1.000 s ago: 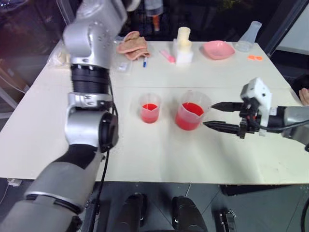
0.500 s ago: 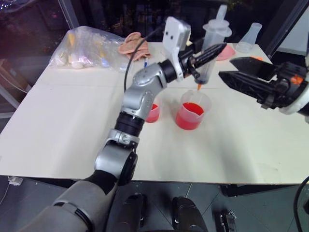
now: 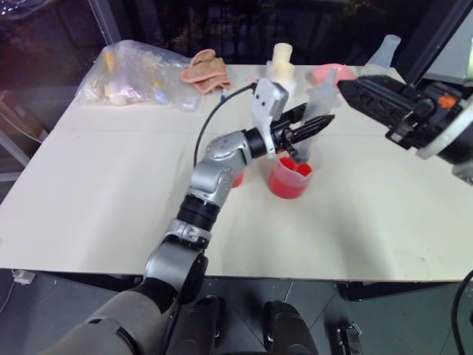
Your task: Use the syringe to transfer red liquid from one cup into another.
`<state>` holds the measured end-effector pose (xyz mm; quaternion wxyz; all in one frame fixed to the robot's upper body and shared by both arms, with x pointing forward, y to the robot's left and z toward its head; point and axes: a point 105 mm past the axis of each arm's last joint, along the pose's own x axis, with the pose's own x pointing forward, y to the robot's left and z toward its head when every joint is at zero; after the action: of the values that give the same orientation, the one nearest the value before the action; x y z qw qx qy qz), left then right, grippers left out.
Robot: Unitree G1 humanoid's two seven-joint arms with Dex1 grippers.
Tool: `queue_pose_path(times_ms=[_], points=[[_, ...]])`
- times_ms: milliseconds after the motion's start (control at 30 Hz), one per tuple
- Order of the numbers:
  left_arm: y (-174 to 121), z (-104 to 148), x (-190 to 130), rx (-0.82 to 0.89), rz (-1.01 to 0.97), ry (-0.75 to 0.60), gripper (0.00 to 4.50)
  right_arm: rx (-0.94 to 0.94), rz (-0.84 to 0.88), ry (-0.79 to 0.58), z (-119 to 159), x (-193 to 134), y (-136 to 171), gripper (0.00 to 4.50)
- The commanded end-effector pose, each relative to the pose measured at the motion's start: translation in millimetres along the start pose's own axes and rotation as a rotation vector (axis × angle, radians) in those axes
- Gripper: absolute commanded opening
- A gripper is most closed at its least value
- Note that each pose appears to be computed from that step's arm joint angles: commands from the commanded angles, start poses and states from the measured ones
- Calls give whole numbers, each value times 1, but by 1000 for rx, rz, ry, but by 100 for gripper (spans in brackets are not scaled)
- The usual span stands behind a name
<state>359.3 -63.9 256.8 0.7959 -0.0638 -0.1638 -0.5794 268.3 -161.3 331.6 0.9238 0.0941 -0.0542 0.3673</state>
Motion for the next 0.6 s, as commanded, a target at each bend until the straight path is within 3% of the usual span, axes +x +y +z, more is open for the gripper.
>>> queue_pose_path(times_ms=[33, 600], points=[[-7, 7, 5, 48, -18, -30, 153, -16, -1, -20, 3, 3, 2, 358], [-15, -3, 2, 45, -26, -10, 153, 60, 22, -26, -17, 35, -3, 358]])
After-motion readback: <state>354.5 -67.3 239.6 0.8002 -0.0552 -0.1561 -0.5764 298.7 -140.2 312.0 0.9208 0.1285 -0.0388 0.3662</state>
